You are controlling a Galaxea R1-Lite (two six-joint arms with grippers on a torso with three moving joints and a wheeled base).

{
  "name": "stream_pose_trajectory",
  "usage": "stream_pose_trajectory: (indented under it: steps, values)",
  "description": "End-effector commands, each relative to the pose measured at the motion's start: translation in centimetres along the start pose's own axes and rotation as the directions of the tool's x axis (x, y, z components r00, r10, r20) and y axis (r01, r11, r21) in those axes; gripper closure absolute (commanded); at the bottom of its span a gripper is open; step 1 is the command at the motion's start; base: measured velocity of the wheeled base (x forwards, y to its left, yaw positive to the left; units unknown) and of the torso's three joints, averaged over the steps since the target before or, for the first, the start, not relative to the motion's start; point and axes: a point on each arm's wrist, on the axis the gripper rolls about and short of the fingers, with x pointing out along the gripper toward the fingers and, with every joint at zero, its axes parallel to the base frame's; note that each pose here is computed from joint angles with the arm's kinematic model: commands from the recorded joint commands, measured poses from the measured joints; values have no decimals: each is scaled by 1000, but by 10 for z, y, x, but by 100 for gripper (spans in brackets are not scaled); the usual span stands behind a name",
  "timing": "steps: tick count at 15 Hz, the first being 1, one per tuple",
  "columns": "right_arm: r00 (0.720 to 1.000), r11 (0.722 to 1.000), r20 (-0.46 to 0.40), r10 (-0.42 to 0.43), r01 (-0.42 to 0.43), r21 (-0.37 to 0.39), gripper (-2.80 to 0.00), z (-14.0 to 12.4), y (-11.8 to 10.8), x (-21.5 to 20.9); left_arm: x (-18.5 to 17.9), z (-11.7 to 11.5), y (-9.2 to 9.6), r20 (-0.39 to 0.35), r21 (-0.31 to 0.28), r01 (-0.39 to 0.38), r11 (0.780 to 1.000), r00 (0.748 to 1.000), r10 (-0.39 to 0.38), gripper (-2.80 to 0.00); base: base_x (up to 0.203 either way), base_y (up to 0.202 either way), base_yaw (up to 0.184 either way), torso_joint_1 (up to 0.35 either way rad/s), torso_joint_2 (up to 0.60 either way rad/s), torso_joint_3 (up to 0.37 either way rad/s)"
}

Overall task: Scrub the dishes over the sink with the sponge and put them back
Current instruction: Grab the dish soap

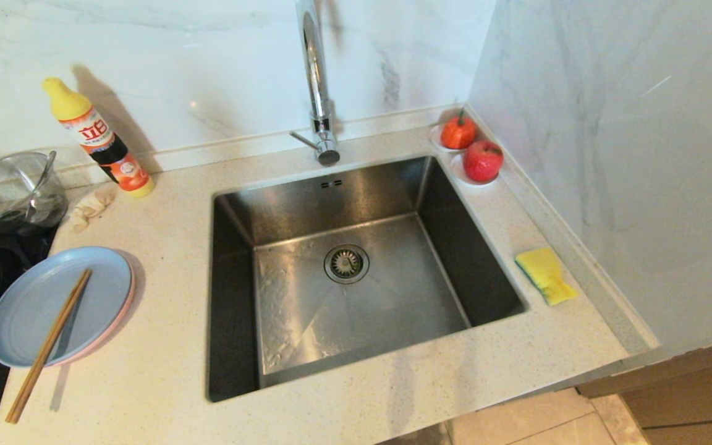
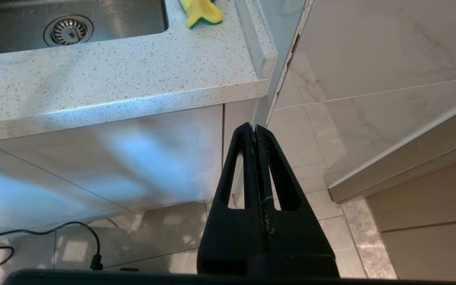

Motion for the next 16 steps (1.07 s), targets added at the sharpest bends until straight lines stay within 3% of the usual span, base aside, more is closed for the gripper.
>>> stream_pose_trajectory:
  steps: [1,6,8,11,12,16]
  values:
    - [1000,1000,-1,0,0,0,0,0,0,0,0,0,0,-1,5,1,1000,1000,-1,0,0,0,0,0,0,0]
    - [1000,1000,0,0,0,-1,0,0,0,0,1,-1,0,-1,7,-10,1000,1000,10,0,0,0,0,0,0,0]
    - [1000,1000,-2,0,0,0,0,0,0,0,-2,12,1,90,-17,-23,1000,996,25,0,0,0,0,0,0,0]
    - [1000,1000,0,0,0,1,0,0,0,0,-17,62,4,221,-28,-45,999,974,50,0,0,0,0,0,0,0]
    - [1000,1000,0,0,0,-1,0,0,0,0,-16,80,5,216,-30,-46,998,975,51,0,0,0,0,0,0,0]
    - [1000,1000,0,0,0,-1,0,0,0,0,28,144,10,56,-67,-48,997,997,52,0,0,0,0,0,0,0]
